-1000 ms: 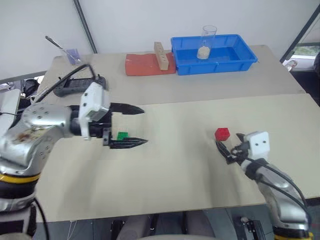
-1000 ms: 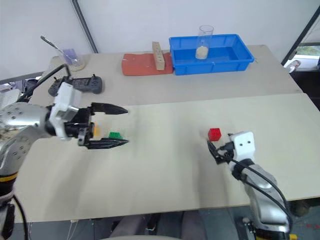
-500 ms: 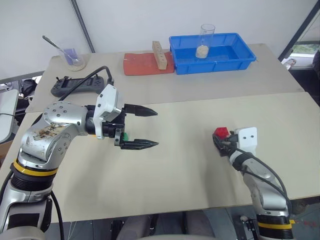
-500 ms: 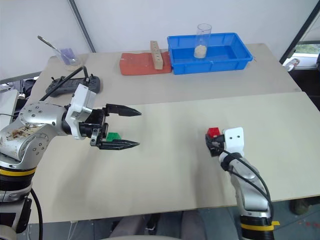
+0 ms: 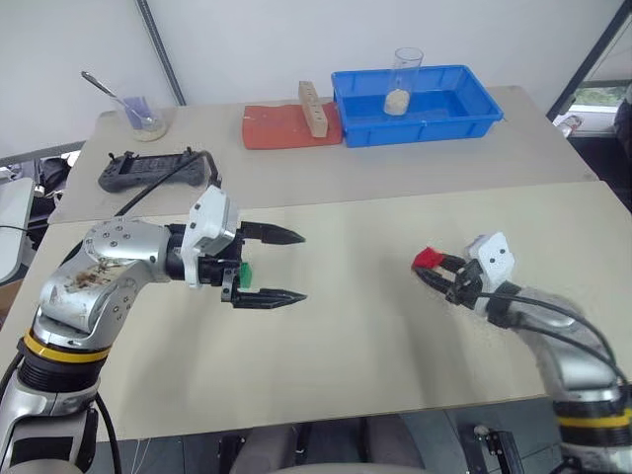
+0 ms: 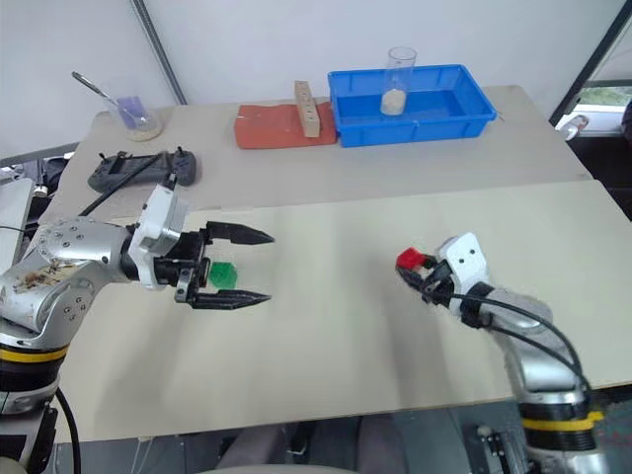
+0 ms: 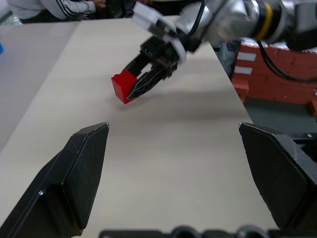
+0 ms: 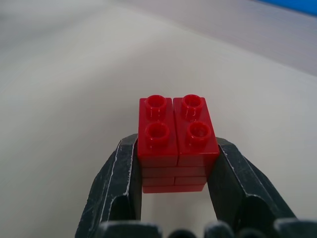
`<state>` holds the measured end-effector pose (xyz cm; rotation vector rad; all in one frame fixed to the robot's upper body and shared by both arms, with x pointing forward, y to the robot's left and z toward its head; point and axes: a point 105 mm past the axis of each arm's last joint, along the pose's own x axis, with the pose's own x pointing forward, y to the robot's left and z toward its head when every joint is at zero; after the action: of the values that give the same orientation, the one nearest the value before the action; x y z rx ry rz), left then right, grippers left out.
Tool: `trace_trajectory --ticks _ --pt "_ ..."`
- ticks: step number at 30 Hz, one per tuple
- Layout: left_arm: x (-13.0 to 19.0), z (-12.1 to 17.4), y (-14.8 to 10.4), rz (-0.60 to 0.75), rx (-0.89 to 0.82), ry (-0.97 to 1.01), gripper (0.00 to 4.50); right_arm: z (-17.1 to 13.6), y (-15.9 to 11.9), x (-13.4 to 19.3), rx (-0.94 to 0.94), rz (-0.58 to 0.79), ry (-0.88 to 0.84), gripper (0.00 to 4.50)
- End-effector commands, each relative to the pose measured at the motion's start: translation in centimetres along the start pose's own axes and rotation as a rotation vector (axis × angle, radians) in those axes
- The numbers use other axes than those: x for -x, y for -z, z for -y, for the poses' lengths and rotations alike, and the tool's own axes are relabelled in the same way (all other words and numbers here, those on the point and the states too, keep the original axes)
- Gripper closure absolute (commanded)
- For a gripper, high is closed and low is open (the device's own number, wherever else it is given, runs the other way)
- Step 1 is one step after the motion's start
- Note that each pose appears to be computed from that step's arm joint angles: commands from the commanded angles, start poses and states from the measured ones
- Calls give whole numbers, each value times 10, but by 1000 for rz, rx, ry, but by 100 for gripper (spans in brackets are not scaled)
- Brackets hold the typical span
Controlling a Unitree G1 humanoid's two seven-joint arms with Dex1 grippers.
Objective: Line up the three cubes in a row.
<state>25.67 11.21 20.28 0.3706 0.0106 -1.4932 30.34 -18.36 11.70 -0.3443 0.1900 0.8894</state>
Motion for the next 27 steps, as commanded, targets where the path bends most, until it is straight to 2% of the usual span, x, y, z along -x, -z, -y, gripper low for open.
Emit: trace_trajectory --ticks 1,6,10,15,22,24,27 --pt "4 1 3 -15 -62 6 0 -21 -9 -6 100 27 -322 305" --pt "8 16 15 -27 -80 -16 0 -36 -16 -36 204 77 -540 305" --pt "12 36 22 -19 -54 -60 0 -43 -10 -46 256 78 -652 305" --pt "12 52 28 -1 -26 -152 0 -44 -7 -53 261 71 -714 305" --pt "14 57 34 3 -8 -227 0 -45 -3 -55 261 51 -753 305" --pt "14 57 34 4 -6 -229 0 -43 -3 -54 253 47 -749 194" --pt "14 57 35 5 -3 -233 0 -40 -4 -53 251 39 -749 96"
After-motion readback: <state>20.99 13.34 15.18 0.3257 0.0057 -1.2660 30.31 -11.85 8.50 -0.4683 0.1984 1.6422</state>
